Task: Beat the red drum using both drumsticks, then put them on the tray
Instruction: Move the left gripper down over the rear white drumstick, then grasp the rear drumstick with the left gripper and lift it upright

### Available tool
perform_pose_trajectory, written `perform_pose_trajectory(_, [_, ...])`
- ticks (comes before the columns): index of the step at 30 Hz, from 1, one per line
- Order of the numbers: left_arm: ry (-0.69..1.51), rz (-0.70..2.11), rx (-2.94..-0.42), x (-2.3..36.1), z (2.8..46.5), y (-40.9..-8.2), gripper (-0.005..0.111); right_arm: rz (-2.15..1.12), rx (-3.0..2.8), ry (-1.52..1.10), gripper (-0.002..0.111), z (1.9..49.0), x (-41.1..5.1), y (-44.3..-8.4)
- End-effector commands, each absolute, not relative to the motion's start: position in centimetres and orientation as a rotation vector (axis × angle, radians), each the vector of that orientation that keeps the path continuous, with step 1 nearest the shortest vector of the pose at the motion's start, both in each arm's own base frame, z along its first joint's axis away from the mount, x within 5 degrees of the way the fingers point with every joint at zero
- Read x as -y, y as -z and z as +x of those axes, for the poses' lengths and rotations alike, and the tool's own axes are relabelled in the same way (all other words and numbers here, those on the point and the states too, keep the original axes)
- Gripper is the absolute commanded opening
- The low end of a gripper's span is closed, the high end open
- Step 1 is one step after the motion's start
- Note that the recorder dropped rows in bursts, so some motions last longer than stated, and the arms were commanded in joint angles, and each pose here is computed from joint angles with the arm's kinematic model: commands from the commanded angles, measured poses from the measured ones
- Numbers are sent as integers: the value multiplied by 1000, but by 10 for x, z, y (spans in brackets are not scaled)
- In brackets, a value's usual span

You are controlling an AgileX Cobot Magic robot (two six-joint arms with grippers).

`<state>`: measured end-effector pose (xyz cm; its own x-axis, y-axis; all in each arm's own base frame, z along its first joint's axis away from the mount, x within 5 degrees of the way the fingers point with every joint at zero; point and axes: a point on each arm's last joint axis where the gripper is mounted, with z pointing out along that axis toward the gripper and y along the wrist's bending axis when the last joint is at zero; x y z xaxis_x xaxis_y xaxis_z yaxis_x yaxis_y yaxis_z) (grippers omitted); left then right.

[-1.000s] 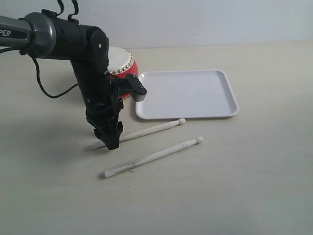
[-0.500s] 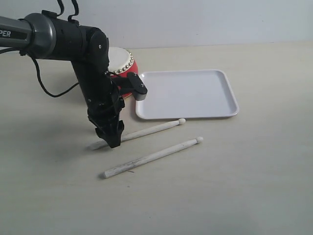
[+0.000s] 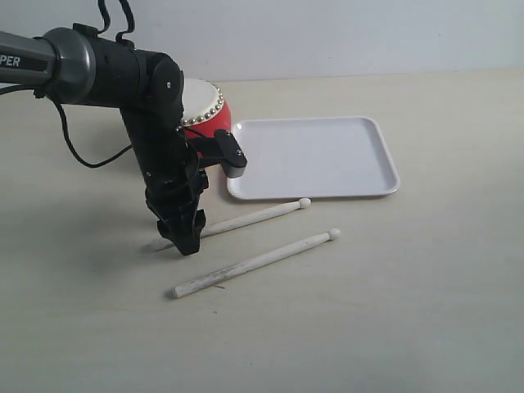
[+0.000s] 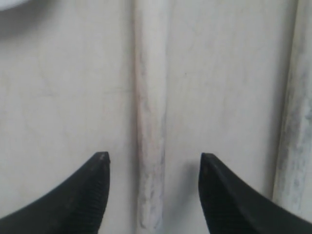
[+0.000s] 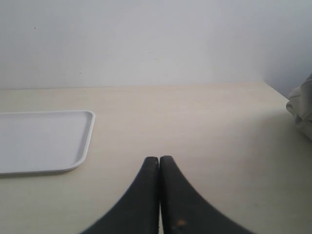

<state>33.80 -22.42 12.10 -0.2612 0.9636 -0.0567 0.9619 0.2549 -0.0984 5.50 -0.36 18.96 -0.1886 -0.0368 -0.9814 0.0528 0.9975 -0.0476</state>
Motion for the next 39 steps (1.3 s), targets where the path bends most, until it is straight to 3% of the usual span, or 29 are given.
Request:
perform_pose_trajectory(1, [-171, -1916, 2453, 227, 334, -120, 54, 12, -1748, 93, 0, 55, 4, -189])
perform_pose_trajectory(7, [-91, -1902, 2461, 225, 334, -119, 54, 12, -1748, 93, 0, 55, 4, -189])
perform_pose_trajectory(39, [-88, -1919, 2488, 227, 337, -119, 54, 12, -1748, 93, 0, 55, 4, -189])
